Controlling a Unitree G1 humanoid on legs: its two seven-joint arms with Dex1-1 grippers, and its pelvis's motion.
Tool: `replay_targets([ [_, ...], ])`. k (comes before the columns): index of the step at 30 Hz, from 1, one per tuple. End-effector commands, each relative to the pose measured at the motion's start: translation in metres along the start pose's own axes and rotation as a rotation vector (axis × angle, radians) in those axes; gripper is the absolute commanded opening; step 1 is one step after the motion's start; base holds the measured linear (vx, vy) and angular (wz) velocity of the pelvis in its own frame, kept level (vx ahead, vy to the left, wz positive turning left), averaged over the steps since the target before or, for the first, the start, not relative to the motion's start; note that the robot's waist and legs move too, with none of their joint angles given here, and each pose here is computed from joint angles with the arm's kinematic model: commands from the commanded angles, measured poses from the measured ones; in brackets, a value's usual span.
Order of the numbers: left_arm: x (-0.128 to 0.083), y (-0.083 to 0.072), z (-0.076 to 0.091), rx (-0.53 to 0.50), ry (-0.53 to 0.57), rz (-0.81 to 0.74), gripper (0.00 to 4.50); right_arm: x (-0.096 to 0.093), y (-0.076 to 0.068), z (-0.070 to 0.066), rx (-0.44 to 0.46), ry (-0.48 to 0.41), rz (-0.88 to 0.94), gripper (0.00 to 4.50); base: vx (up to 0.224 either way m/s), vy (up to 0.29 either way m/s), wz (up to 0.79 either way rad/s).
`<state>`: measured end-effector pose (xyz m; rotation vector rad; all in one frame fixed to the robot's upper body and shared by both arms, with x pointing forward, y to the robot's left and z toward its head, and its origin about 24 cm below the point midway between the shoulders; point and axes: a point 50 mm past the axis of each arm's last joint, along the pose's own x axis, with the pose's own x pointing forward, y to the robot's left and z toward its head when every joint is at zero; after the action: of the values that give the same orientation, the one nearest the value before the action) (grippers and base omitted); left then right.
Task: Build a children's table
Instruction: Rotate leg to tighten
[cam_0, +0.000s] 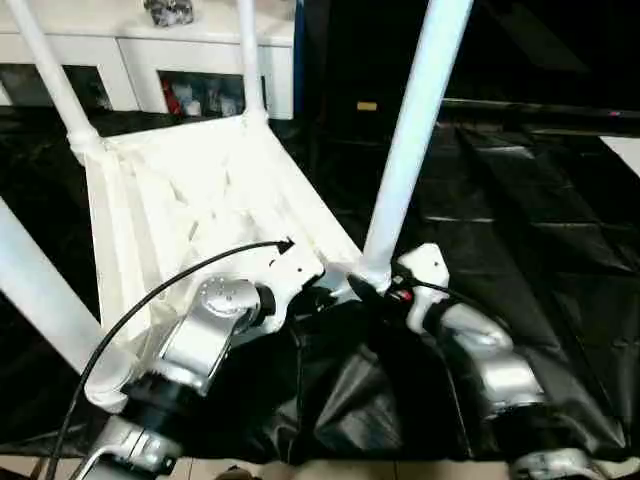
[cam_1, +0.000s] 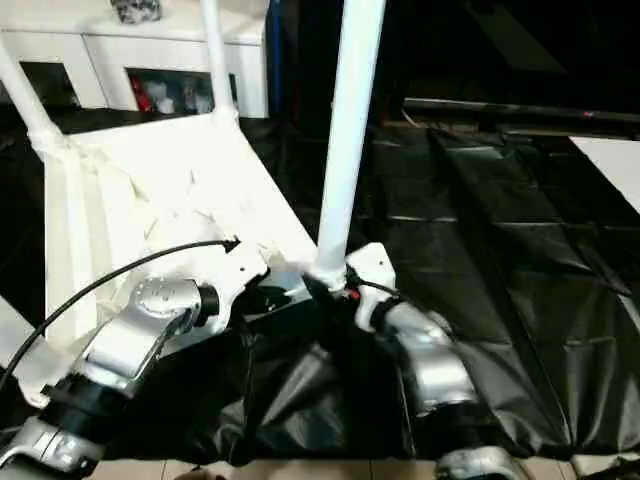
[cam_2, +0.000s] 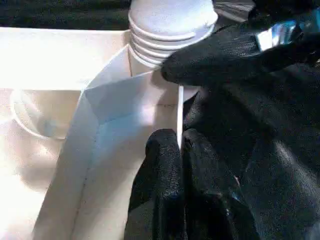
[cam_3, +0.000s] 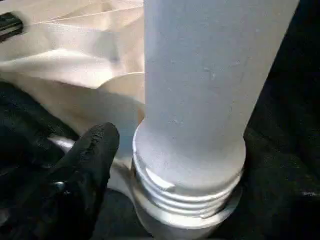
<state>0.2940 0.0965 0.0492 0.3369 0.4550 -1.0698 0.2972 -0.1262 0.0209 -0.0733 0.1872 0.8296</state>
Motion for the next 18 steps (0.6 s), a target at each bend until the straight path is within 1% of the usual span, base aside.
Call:
replay_targets([
  [1, 0.008, -0.020, 0.010, 0.058, -0.054, -0.184, 0.00, 0.007, 0.021, 0.009, -0.041, -0.007, 0.261, 3.92, 0.000, 0.000, 0.00],
  [3, 0.001, -0.018, 0.009, 0.078, -0.057, -0.230, 0.00, -0.001, 0.015, 0.010, -0.050, 0.007, 0.311, 3.92, 0.000, 0.000, 0.00],
  [6, -0.009, -0.016, 0.008, 0.098, -0.057, -0.313, 0.00, -0.012, 0.010, 0.011, -0.063, 0.040, 0.406, 3.92, 0.000, 0.000, 0.00],
  [8, -0.019, -0.012, 0.004, 0.111, -0.032, -0.365, 0.00, -0.021, 0.007, 0.011, -0.088, 0.091, 0.494, 3.92, 0.000, 0.000, 0.00],
  [11, -0.025, -0.008, 0.002, 0.119, -0.011, -0.404, 0.00, -0.027, 0.005, 0.011, -0.108, 0.125, 0.556, 3.92, 0.000, 0.000, 0.00],
  [12, -0.028, -0.004, 0.000, 0.128, 0.000, -0.424, 0.00, -0.030, 0.003, 0.012, -0.117, 0.143, 0.591, 3.92, 0.000, 0.000, 0.00],
  [18, -0.033, 0.005, 0.000, 0.136, 0.025, -0.451, 0.00, -0.031, 0.000, 0.014, -0.129, 0.172, 0.647, 3.92, 0.000, 0.000, 0.00],
])
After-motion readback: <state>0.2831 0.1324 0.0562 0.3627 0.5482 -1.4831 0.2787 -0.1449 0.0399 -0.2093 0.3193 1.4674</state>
